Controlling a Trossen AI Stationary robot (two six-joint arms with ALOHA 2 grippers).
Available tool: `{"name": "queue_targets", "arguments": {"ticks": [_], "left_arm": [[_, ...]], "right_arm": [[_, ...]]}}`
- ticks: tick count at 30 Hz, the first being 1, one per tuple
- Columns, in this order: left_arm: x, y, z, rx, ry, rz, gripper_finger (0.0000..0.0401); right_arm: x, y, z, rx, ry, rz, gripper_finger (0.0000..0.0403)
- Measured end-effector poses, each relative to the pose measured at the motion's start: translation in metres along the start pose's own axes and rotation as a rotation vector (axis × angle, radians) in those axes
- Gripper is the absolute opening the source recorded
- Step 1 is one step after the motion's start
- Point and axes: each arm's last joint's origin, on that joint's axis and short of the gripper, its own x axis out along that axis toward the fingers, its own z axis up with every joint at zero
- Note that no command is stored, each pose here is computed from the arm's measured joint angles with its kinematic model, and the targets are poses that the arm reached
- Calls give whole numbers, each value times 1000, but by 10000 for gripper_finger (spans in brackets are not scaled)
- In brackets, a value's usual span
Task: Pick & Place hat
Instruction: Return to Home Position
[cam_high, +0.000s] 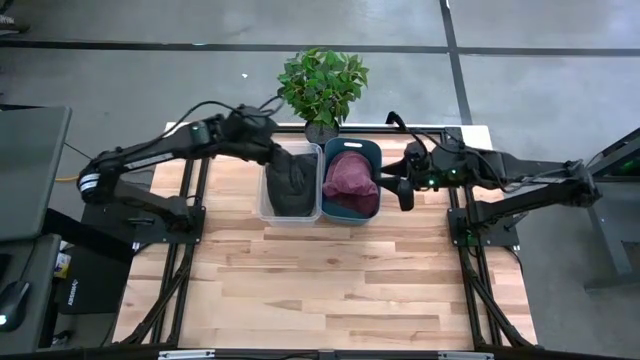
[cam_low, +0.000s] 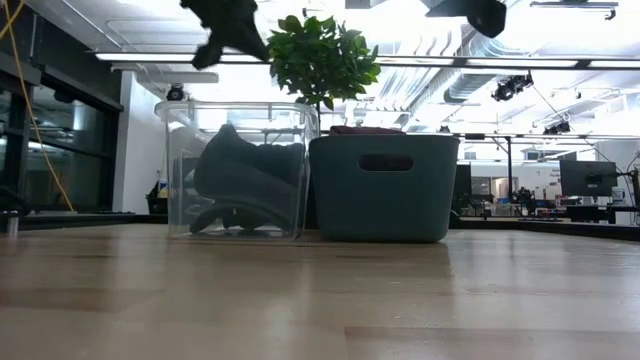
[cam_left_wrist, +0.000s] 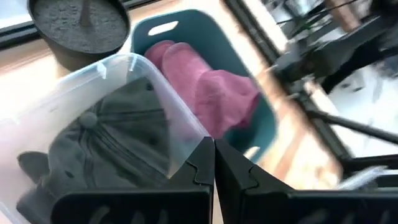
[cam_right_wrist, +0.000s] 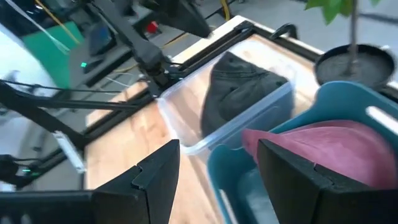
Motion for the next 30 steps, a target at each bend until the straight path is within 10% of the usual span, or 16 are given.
{"name": "queue_targets", "arguments": {"ticks": [15,30], "left_arm": [[-81,-30,-36,75,-109,-188,0],[-56,35,-134,-182,-178,-469,0]], "right_arm": [[-25,15,-16,-149,-33,-58,209],[-42,-24,-81,10,-263,83,209]]}}
